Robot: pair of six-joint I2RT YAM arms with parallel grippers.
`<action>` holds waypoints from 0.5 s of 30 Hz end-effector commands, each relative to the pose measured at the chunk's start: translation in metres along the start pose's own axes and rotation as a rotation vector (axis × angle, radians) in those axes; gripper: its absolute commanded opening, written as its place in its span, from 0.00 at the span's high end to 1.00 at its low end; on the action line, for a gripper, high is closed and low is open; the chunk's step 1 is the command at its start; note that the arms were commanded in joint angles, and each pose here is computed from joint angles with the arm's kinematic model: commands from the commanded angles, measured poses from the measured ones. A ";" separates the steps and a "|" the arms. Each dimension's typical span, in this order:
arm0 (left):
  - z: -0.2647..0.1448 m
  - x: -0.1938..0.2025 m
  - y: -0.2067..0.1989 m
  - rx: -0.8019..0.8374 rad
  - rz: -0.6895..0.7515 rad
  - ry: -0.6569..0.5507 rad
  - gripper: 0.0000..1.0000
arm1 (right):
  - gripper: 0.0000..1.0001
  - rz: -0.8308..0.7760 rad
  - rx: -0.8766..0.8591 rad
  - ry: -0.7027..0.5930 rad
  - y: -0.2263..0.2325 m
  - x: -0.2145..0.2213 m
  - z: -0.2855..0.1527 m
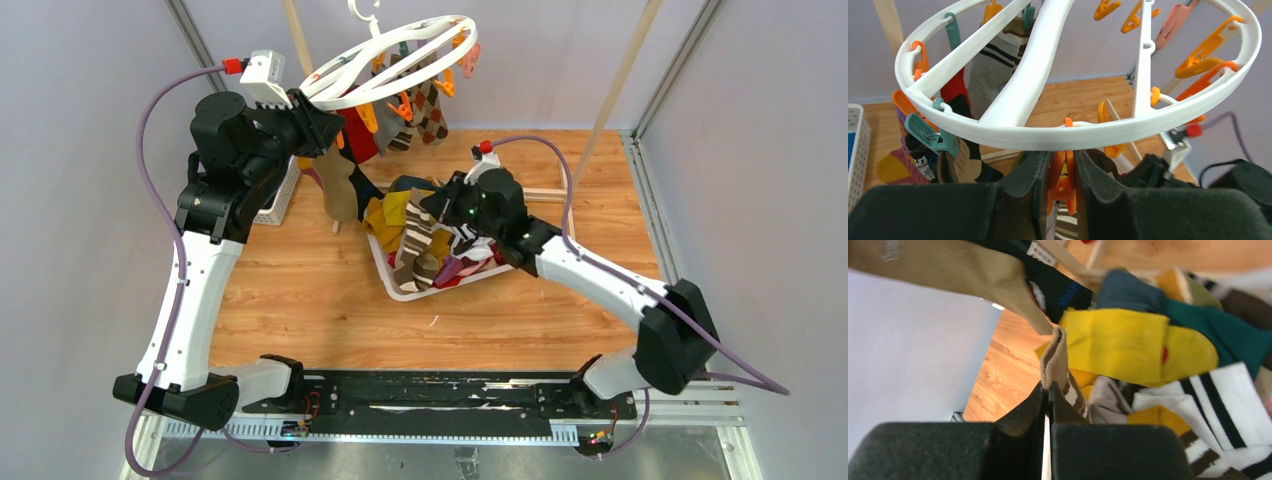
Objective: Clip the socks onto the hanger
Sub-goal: Pick up the sock from the bin.
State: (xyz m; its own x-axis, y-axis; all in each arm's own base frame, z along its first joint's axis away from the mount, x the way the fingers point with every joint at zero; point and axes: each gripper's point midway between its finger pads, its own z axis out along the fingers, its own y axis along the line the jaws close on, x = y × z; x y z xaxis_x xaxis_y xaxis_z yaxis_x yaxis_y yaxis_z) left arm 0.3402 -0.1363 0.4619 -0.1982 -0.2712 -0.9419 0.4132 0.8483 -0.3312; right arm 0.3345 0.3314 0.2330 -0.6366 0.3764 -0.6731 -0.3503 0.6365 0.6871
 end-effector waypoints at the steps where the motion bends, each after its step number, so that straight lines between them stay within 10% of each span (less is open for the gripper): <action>1: -0.005 0.006 0.004 -0.019 -0.005 0.028 0.92 | 1.00 -0.412 -0.014 -0.126 0.052 -0.023 -0.038; 15: 0.005 0.020 0.003 -0.011 -0.097 0.081 0.94 | 1.00 -0.812 -0.034 -0.243 0.136 -0.023 -0.074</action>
State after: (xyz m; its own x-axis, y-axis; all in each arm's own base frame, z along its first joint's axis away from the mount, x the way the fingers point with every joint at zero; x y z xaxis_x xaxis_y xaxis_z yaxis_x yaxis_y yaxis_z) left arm 0.3390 -0.1409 0.4562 -0.2434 -0.2993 -0.9226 0.4110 0.8298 -0.3777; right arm 0.2422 0.3603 0.3276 -0.1936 0.0195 -0.9809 -0.6921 0.7059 0.1506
